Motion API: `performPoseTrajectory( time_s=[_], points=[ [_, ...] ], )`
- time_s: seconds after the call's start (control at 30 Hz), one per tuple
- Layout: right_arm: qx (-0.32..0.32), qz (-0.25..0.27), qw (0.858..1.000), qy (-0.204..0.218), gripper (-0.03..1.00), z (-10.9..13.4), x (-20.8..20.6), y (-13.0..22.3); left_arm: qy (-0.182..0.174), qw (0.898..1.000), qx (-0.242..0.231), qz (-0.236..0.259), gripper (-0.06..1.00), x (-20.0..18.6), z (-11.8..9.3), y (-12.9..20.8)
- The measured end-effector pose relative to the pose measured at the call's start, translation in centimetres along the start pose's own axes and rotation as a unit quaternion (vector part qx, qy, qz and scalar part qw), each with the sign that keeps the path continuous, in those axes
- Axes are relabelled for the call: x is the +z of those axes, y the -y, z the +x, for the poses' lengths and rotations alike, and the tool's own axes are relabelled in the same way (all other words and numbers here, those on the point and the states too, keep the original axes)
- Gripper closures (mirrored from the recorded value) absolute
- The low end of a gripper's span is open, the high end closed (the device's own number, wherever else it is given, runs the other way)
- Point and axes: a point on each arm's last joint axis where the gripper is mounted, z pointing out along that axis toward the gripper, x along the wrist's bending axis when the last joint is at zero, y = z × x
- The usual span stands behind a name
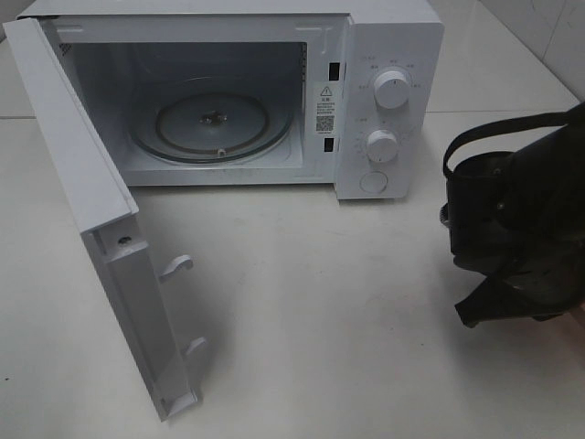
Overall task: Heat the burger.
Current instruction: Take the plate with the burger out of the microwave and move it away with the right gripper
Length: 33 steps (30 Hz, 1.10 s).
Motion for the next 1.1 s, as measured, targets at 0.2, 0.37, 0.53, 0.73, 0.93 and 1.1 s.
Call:
performPoseTrajectory(
  time_s=[0.2, 0.37, 0.53, 0.73, 0.93, 1.1],
  points=[
    [-0.002, 0.018, 1.000, -0.005, 0.82, 1.1, 1.9, -0.1, 0.000, 1.000, 0.000, 0.000, -0.01, 0.0, 0.0, 0.0],
    [-0.005, 0.020, 1.000, 0.003, 0.81, 1.7, 3.0, -0.2, 0.000, 1.000, 0.000, 0.000, -0.01, 0.0, 0.0, 0.0],
    [-0.007, 0.020, 1.000, 0.009, 0.81, 2.1, 3.7, -0.2, 0.000, 1.000, 0.000, 0.000, -0.01, 0.0, 0.0, 0.0],
    [-0.012, 0.016, 1.000, 0.013, 0.77, 2.0, 3.8, -0.3, 0.000, 1.000, 0.000, 0.000, -0.01, 0.0, 0.0, 0.0],
    [-0.023, 0.019, 1.000, 0.004, 0.63, 2.2, 3.8, -0.2, 0.000, 1.000, 0.000, 0.000, -0.01, 0.0, 0.0, 0.0],
    [-0.036, 0.017, 0.999, -0.015, 0.53, 2.2, 3.5, -0.3, 0.000, 1.000, 0.000, 0.000, -0.01, 0.0, 0.0, 0.0]
  ],
)
